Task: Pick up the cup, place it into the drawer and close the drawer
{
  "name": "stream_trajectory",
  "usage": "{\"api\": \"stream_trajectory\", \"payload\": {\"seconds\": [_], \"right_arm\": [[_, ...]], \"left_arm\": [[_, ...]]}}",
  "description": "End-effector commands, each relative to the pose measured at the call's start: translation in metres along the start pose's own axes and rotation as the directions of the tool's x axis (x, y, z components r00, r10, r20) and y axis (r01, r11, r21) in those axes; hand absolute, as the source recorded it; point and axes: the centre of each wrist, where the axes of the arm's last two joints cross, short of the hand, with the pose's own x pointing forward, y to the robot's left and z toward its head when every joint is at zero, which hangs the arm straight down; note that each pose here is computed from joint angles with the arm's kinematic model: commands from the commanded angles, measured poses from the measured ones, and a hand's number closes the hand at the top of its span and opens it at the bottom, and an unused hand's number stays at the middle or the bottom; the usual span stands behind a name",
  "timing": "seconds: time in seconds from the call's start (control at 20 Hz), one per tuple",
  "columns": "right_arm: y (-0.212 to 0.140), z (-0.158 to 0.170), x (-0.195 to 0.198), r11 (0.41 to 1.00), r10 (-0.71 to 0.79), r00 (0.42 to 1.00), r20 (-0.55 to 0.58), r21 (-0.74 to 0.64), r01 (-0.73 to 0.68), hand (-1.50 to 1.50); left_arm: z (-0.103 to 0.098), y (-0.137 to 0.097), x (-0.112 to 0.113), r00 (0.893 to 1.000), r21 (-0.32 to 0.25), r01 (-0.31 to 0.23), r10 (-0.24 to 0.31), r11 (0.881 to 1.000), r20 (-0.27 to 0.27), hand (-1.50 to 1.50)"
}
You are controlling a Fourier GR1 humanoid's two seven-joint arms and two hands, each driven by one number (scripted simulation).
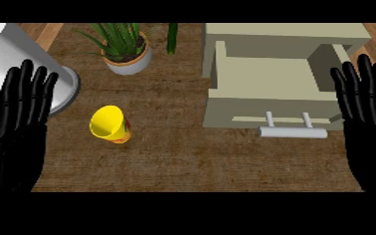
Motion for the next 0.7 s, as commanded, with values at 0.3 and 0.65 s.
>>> {"api": "stream_trajectory", "payload": {"seconds": [0.3, 0.65], "right_arm": [[0.005, 0.008, -0.011, 0.992, 0.042, 0.988, -0.146, 0.121, -0.024, -1.5], [0.005, -0.013, -0.02, 0.991, 0.032, 0.986, -0.162, 0.136, -0.01, -1.5]], "left_arm": [[0.013, 0.018, -0.025, 0.959, 0.082, -0.213, 0.224, 0.974, -0.174, -1.5], [0.003, 0.046, -0.056, 0.947, 0.095, -0.248, 0.262, 0.964, -0.185, -1.5]]}}
